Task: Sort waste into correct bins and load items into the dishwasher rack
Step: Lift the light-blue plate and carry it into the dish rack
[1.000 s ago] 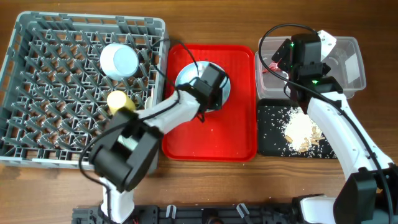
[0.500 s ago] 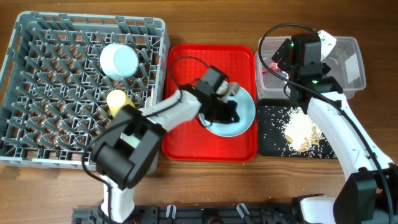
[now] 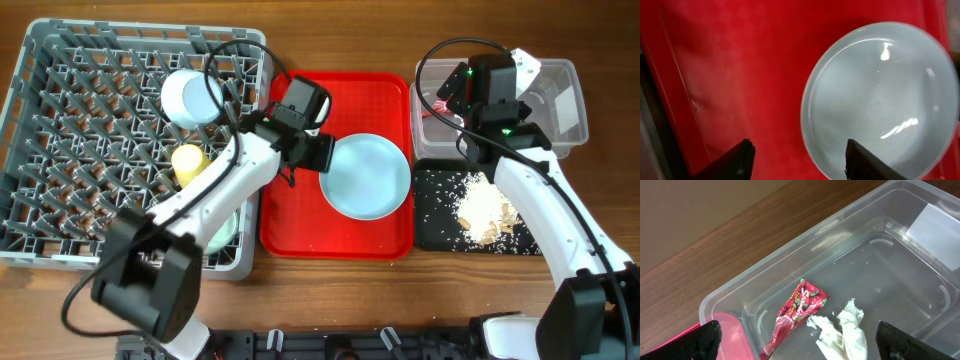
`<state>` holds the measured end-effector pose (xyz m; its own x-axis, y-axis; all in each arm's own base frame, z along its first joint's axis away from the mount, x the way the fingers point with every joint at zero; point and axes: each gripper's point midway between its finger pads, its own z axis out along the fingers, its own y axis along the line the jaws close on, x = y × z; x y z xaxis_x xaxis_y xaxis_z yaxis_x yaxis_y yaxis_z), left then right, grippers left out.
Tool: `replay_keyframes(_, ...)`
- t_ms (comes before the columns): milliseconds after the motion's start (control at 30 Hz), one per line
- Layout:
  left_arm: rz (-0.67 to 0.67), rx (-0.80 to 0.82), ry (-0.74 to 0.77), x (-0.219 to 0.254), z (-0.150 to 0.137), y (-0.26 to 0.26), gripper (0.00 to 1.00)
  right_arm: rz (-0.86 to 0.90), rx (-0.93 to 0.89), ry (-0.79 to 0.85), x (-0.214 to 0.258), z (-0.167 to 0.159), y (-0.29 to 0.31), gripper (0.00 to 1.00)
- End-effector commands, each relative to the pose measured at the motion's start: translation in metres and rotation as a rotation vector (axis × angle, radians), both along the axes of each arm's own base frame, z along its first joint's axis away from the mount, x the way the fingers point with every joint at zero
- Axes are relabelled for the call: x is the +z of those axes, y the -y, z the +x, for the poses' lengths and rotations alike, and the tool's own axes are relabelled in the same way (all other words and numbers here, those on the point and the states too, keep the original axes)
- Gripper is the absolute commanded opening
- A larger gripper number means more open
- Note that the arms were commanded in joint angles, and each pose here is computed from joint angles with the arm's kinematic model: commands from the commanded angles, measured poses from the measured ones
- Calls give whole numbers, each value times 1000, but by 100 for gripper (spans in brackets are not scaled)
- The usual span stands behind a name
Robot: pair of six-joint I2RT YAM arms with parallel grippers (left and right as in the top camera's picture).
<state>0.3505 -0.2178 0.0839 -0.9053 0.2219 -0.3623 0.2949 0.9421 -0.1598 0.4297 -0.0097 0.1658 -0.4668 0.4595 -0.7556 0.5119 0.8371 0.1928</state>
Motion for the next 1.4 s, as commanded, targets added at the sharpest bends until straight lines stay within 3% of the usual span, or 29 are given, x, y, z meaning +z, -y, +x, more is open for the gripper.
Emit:
replay_keyframes(0, 86, -16, -52, -39, -3, -2, 53, -3, -20, 25, 9, 1, 4, 100)
replay_keyframes(67, 94, -42, -93, -57, -10, 6, 46, -3, -20, 25, 9, 1, 4, 100)
replay_keyframes(167, 83, -75, -123, -76, -16, 21, 46, -3, -20, 25, 9, 1, 4, 100)
replay_keyframes(233, 82, -72, -126, -83, -15, 23, 40, -3, -20, 25, 9, 1, 4, 100)
replay_keyframes(467, 94, -61, -106, -87, -9, 22, 29, -3, -20, 24, 9, 1, 4, 100)
replay_keyframes(633, 92, -43, -114, -96, -8, 24, 9, -3, -20, 25, 9, 1, 4, 100)
replay_keyframes(700, 156, -13, -59, -92, 3, 12, 4, -3, -20, 25, 9, 1, 4, 100)
replay_keyframes(800, 290, 75, 119, -23, 28, -17, 4, -3, -20, 25, 9, 1, 4, 100)
replay_keyframes(867, 323, 140, 260, 51, 35, -36, 4, -3, -20, 25, 9, 1, 4, 100)
replay_keyframes(967, 310, 302, 551, 178, 20, -83, 4, -3, -20, 25, 9, 1, 4, 100)
replay_keyframes(1067, 339, 493, 771, 260, -9, -138, 4, -3, -20, 25, 9, 1, 4, 100)
replay_keyframes(1133, 457, 625, 882, 298, -32, -179, 4, -3, -20, 25, 9, 1, 4, 100)
replay_keyframes(1233, 763, 695, 932, 326, -56, -218, 4, -3, -20, 25, 9, 1, 4, 100)
replay_keyframes(1367, 941, 717, 872, 324, -54, -239, 4, -3, -20, 25, 9, 1, 4, 100)
